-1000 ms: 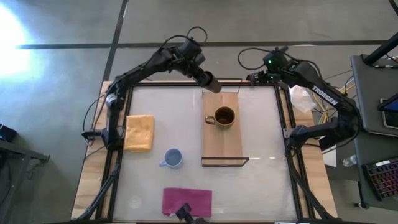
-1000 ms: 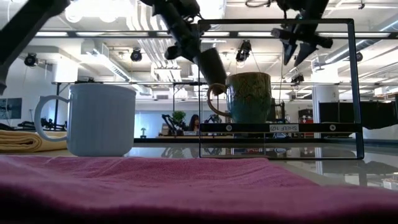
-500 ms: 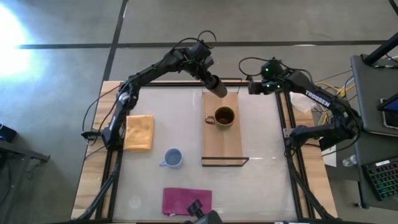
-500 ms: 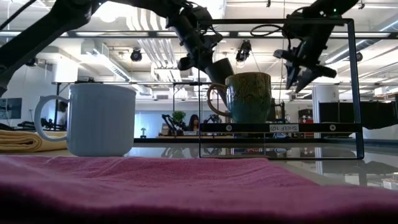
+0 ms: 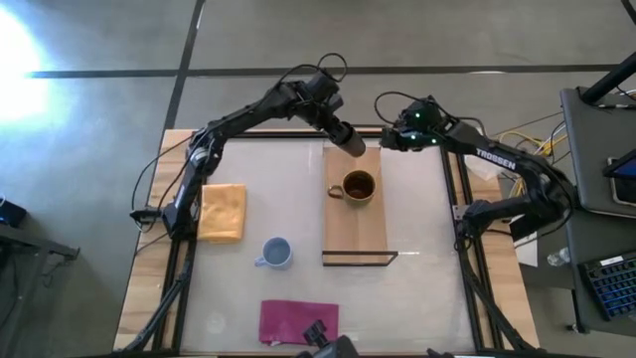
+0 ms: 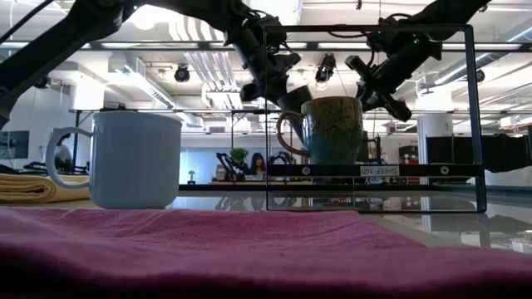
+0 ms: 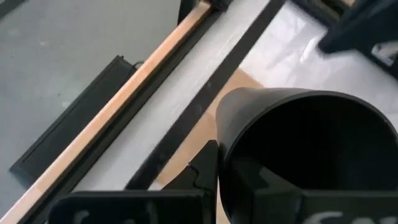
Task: Stack small to large cups/mugs on shelf
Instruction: Put the black cup on the shelf
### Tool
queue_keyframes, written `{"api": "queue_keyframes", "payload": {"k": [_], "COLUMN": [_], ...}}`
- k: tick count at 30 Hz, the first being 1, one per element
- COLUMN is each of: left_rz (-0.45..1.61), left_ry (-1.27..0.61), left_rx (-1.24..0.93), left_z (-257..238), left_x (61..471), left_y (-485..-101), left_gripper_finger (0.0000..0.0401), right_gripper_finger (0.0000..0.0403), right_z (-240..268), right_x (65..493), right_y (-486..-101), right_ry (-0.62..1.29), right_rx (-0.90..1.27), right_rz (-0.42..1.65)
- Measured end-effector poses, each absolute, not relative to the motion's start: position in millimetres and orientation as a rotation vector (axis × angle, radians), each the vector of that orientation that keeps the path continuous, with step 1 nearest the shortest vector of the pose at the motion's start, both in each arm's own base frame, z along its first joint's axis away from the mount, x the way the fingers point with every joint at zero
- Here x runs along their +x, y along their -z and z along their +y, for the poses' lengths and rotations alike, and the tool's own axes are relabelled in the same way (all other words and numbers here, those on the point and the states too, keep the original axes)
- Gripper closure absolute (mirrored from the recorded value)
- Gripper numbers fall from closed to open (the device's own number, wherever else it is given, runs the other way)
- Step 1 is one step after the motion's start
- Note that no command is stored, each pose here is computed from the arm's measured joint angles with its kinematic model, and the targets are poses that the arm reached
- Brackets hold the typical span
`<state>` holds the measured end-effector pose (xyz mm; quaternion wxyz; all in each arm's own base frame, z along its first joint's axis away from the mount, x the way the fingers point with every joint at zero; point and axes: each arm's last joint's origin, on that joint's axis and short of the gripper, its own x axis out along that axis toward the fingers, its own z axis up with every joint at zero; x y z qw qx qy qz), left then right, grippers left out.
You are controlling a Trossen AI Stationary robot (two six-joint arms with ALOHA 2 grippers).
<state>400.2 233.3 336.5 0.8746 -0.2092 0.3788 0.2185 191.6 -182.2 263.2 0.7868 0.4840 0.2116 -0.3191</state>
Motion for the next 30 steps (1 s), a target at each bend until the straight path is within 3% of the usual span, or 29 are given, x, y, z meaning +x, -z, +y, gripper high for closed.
{"api": "queue_keyframes", "payload": {"k": [16,30], "left_rz": [0.809,0.788], "left_ry": [-0.421,-0.407], "left_rx": [-0.495,-0.472], "left_z": [230.1,223.3], "left_x": [409.2,415.1], "left_y": [-306.4,-307.6], "left_gripper_finger": [0.0401,0.0401], "right_gripper_finger": [0.0394,0.0394], "right_z": [-181.5,-173.0], "right_x": [210.6,235.2], "right_y": [-241.8,-228.2], "right_ry": [0.671,0.603], "right_rx": [1.06,1.045], "right_rz": [0.551,0.587]}}
